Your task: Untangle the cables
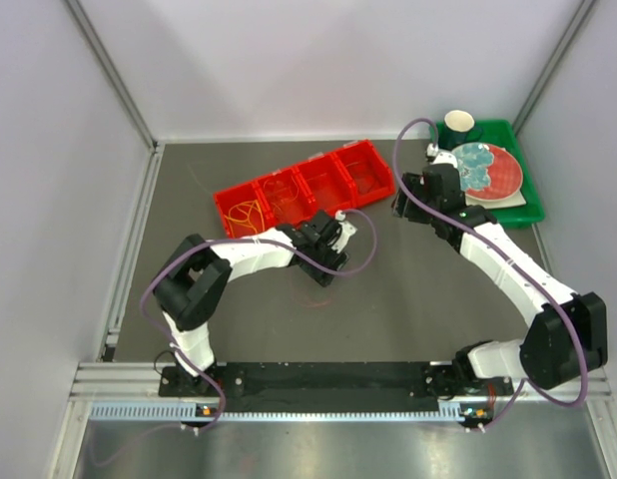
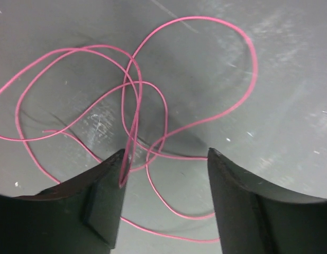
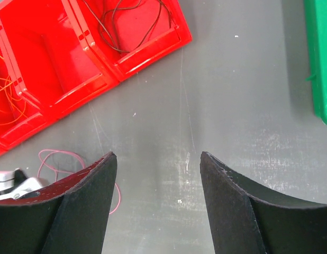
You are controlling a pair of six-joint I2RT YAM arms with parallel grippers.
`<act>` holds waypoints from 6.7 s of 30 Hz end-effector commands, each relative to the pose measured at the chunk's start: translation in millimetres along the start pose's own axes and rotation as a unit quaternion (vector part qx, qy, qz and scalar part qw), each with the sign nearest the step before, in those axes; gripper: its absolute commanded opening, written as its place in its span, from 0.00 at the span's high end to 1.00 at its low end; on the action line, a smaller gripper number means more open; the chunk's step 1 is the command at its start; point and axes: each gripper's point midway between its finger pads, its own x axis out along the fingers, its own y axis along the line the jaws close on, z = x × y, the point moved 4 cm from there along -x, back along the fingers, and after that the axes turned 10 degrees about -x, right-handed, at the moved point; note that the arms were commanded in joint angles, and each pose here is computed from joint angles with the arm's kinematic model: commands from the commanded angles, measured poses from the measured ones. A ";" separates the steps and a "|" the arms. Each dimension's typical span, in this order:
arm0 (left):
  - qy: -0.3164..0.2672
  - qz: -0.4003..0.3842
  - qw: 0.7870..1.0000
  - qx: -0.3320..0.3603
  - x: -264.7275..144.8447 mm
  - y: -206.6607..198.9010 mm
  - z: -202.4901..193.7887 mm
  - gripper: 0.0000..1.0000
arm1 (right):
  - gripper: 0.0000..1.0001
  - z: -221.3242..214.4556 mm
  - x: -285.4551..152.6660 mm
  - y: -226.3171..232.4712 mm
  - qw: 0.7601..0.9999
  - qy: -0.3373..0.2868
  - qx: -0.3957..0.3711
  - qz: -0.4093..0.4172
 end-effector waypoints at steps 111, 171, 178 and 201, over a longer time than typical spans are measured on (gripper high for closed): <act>-0.238 0.111 0.958 -0.112 77.3 134.1 213.5 1.00 | 0.36 20.3 -16.3 -11.9 0.999 -0.027 -0.005 -0.034; -0.307 0.108 0.933 -0.153 -7.3 178.7 273.5 0.47 | 0.36 17.1 -15.0 -6.2 1.000 -0.019 0.000 -0.014; -0.299 0.109 0.936 -0.151 -4.7 184.2 266.1 0.50 | 0.36 18.2 -12.9 -4.3 1.000 -0.018 -0.001 -0.010; -0.351 0.104 0.918 -0.152 -43.4 177.7 266.5 0.58 | 0.36 15.0 -10.9 -2.9 1.000 -0.013 0.000 -0.006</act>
